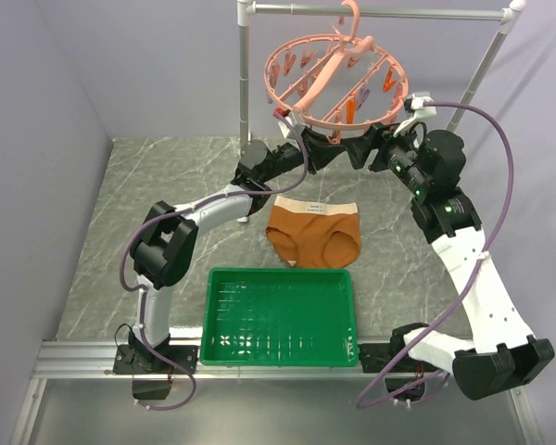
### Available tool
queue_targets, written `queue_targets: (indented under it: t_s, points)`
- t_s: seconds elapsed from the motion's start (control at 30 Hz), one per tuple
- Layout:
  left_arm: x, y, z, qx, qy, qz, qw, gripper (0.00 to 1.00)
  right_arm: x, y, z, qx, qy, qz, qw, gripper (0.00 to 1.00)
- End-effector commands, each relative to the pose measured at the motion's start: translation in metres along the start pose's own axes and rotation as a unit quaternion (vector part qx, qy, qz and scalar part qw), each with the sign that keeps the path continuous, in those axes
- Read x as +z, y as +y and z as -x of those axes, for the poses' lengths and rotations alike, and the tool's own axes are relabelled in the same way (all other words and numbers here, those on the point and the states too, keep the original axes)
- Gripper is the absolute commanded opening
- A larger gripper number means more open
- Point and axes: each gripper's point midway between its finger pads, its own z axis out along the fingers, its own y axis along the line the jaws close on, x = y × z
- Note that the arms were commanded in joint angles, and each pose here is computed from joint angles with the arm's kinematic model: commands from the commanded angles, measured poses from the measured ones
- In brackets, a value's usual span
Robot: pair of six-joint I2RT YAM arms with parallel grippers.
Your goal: Clip the underwear to the hanger
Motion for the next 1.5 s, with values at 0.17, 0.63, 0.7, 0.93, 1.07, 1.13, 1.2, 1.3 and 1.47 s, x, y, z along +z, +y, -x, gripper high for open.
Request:
queue_targets:
  t_s: [0.17,0.63,0.7,0.93,1.07,1.13,1.2,1.3,1.47]
  points:
    - [0.007,-0.019,0.034,0.039,-0.017,-0.018,0.999,0.00,0.020,0.007,0.007,0.004,-0.028,0.000,1.000,0.78]
    - [0.008,-0.029,0.031,0.038,-0.009,-0.032,0.999,0.00,0.040,0.002,-0.007,-0.013,-0.011,-0.037,0.999,0.80]
    - [0.008,-0.032,0.031,0.040,-0.009,-0.035,0.999,0.00,0.043,0.003,-0.009,-0.013,-0.010,-0.038,0.999,0.80]
    - [0.009,-0.034,0.027,0.039,-0.002,-0.039,0.998,0.00,0.051,0.008,-0.012,0.002,-0.011,-0.027,1.000,0.77]
    - [0.009,-0.037,0.023,0.036,0.005,-0.044,0.998,0.00,0.054,0.007,-0.013,0.002,-0.010,-0.027,1.000,0.72]
    - [0.009,-0.037,0.024,0.039,0.005,-0.046,0.998,0.00,0.057,0.006,-0.014,0.000,-0.006,-0.029,1.000,0.67]
    - [0.010,-0.039,0.023,0.039,0.007,-0.048,0.998,0.00,0.057,0.005,-0.015,0.002,-0.004,-0.030,1.000,0.65]
    - [0.012,-0.040,0.023,0.039,0.009,-0.052,0.998,0.00,0.058,0.005,-0.016,0.001,-0.003,-0.030,1.000,0.61]
    - [0.012,-0.045,0.021,0.039,0.015,-0.060,0.997,0.01,0.059,0.009,-0.013,0.003,-0.002,-0.021,1.000,0.43]
